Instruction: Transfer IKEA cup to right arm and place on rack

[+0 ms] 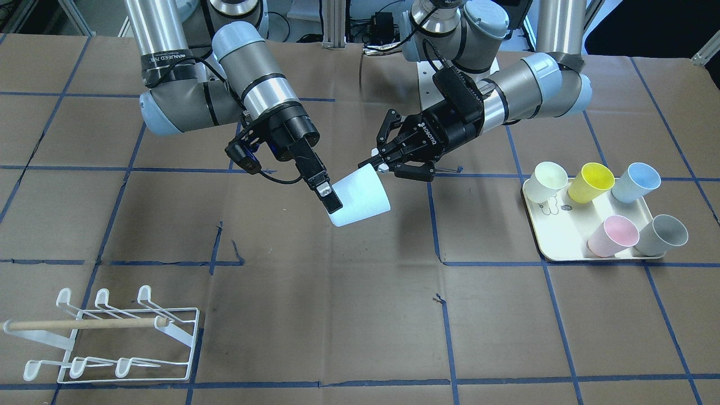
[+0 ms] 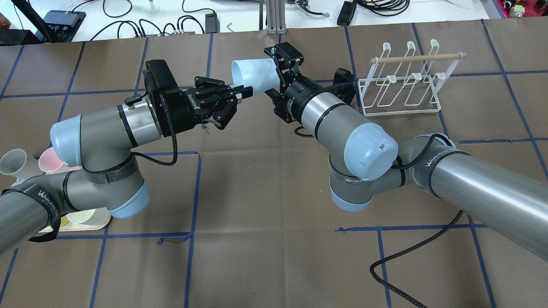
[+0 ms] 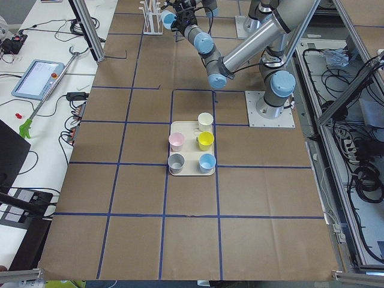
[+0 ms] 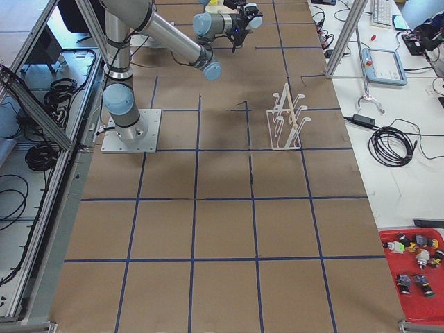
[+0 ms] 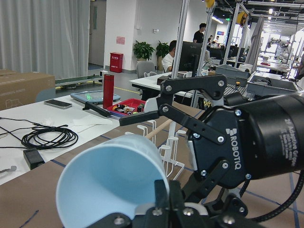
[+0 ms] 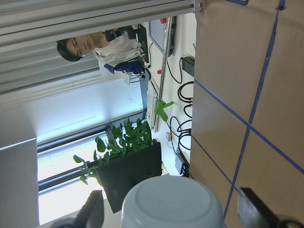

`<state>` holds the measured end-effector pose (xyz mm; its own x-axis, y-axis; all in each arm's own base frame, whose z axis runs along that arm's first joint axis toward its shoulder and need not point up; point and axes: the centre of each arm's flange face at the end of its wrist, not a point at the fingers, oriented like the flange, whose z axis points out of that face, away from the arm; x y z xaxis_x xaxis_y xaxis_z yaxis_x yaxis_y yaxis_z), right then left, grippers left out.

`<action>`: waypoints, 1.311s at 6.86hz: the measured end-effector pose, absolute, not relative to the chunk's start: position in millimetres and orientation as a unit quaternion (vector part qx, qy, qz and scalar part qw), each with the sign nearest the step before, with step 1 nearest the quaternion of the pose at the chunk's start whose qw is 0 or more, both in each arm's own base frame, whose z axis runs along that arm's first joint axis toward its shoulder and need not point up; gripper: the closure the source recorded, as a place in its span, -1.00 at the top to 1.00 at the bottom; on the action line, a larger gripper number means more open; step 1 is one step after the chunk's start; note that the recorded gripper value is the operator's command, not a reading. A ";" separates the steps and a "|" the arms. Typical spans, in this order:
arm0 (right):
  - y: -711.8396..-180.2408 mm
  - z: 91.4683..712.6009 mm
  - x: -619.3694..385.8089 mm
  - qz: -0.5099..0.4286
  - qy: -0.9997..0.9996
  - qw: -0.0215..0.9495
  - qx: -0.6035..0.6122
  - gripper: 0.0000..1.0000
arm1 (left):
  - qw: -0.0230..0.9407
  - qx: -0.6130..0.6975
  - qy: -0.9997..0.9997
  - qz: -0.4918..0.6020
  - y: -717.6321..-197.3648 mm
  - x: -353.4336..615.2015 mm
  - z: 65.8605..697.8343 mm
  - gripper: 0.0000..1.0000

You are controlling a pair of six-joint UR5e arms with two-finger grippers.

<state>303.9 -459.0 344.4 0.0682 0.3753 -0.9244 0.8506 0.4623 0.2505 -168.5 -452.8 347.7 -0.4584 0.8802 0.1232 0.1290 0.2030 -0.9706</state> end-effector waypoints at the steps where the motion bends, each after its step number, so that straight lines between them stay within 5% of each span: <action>1: -460.9 345.7 305.5 -0.214 0.648 0.558 0.472 0.98 | 0.367 -0.369 -0.683 0.512 -452.7 -168.5 347.8 -0.97; 7: -461.5 345.8 307.7 -0.216 0.652 0.559 0.464 -0.15 | 0.366 -0.369 -0.683 0.513 -452.3 -168.5 350.3 -0.92; 8: -461.6 345.1 308.0 -0.215 0.653 0.559 0.462 -0.35 | 0.366 -0.368 -0.684 0.513 -452.5 -168.4 350.2 -0.85; 9: -461.7 344.5 308.3 -0.214 0.654 0.560 0.461 -0.46 | 0.363 -0.368 -0.684 0.514 -452.9 -168.2 350.8 -0.52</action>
<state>308.3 -461.7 344.5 0.0522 0.3634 -0.9302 0.8434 0.4827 0.2359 -168.2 -452.9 350.8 -0.4651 0.8772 0.1192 0.1298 0.2008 -0.9710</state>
